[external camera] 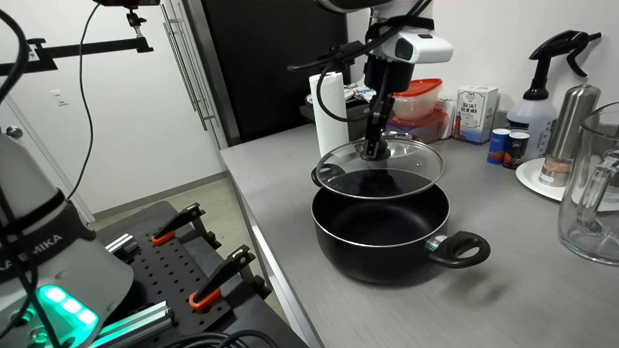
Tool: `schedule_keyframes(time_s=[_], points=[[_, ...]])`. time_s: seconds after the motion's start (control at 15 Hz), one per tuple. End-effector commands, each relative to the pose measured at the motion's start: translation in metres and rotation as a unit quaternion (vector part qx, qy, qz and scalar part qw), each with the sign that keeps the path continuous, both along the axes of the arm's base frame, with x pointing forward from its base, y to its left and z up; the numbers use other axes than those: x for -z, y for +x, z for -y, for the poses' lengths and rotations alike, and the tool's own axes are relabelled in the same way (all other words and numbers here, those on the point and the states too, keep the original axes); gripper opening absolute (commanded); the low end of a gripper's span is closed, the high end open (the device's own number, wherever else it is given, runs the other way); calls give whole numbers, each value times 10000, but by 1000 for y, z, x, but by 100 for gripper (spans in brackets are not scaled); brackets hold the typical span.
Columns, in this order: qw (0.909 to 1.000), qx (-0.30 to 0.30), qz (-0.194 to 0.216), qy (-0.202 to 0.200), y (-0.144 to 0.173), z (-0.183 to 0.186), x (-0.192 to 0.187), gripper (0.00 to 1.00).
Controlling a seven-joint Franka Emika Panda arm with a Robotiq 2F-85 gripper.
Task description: Put the lid on the pot
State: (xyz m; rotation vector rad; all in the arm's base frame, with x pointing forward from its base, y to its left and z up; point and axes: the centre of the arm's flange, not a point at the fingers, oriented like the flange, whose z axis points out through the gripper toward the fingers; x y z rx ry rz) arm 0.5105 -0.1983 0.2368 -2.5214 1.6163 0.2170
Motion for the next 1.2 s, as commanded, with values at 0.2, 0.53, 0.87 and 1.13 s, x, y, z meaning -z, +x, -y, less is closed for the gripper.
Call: schedule_keyframes(time_s=[0.2,0.53,0.87,1.13], points=[[9987,375,329,132,-30,6,-4,25],[9966,660,483,-48,-40,18,-2,25],[9963,723,457,-101,-46,27,-4,25],[9961,791,381,-113,-56,32,-2,25]])
